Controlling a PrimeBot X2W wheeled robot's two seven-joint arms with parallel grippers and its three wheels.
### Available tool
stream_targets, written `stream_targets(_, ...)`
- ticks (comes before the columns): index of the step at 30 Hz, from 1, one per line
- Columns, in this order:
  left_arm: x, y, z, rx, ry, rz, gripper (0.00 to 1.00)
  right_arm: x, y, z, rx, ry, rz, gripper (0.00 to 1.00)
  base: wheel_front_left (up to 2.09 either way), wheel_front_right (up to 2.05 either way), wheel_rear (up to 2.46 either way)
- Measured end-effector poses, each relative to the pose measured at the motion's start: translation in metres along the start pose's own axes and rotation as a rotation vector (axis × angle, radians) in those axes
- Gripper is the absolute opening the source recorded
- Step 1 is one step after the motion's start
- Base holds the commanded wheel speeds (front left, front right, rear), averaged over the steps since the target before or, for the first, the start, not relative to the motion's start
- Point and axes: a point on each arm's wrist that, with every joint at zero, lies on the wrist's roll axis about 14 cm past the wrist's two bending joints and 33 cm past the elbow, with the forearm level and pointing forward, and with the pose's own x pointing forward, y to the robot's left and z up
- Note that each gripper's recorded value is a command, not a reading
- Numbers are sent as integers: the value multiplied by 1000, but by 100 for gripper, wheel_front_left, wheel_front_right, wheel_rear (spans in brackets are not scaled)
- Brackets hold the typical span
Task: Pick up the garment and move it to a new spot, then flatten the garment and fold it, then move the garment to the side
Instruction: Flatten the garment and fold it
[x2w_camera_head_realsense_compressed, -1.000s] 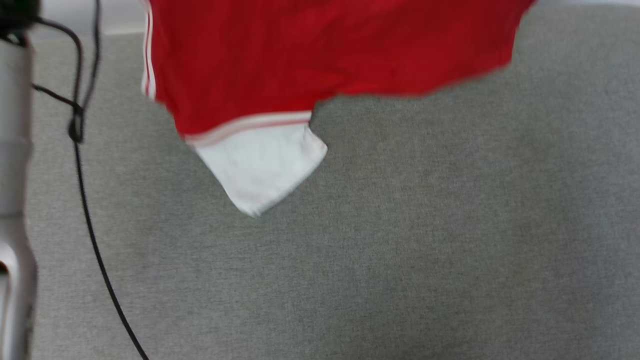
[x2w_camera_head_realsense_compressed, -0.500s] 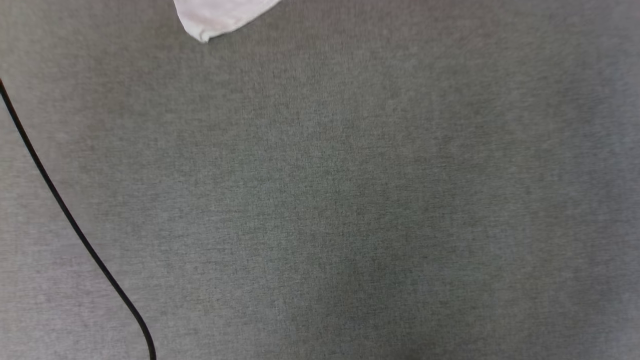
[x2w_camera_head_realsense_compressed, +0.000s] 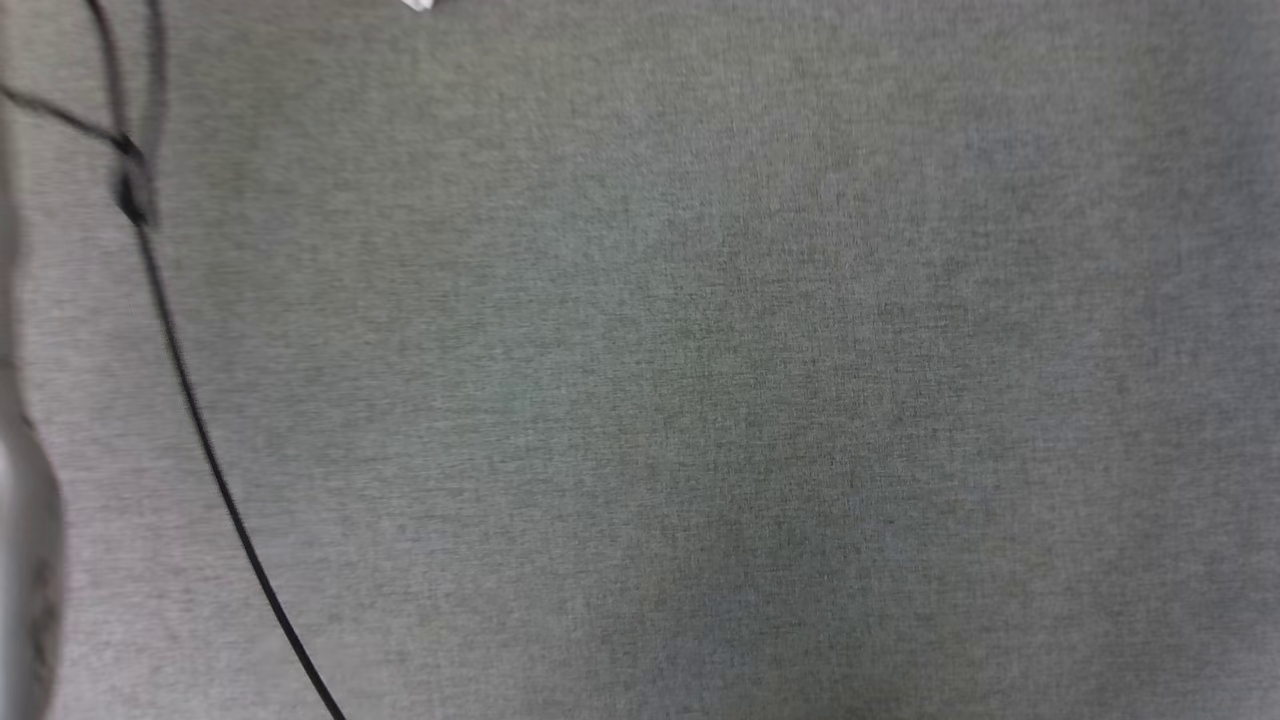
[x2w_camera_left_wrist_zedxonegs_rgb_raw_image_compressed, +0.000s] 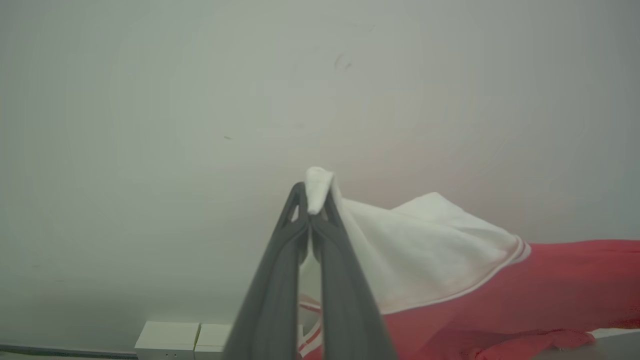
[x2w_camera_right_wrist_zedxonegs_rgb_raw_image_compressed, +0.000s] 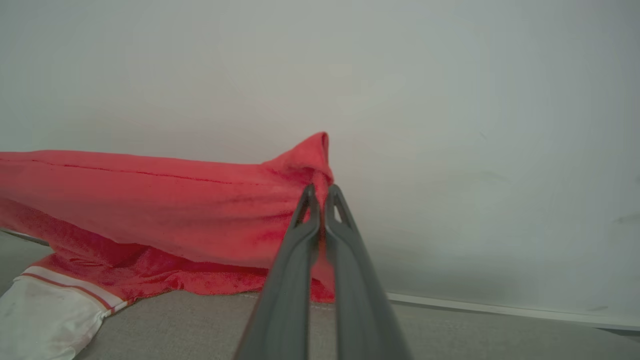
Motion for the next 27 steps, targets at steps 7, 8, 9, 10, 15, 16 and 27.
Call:
stream_targets(7, -63, 10, -39, -36, 105, 31, 0, -47, 7, -57, 44, 131, 12, 0, 0, 0, 0)
stream_targets(8, -74, 12, -43, -47, 117, 39, 0, -56, 8, -64, 53, 149, 14, 0, 0, 0, 0)
stream_targets(9, -87, 14, -47, -55, 130, 48, 0, -66, 9, -70, 47, 165, 15, 0, 0, 0, 0)
stream_targets(10, -99, 15, -50, -60, 144, 55, 0, -75, 9, -75, 58, 178, 14, 0, 0, 0, 0)
stream_targets(15, -160, 20, -60, -88, 198, 85, 0, -125, 13, -91, 80, 216, 17, 0, 0, 0, 0)
stream_targets(16, -172, 23, -60, -91, 205, 94, 0, -135, 13, -93, 81, 221, 17, 0, 0, 0, 0)
stream_targets(27, -308, 42, -69, -136, 288, 228, 0, -245, 20, -123, 154, 268, 11, 0, 0, 0, 0)
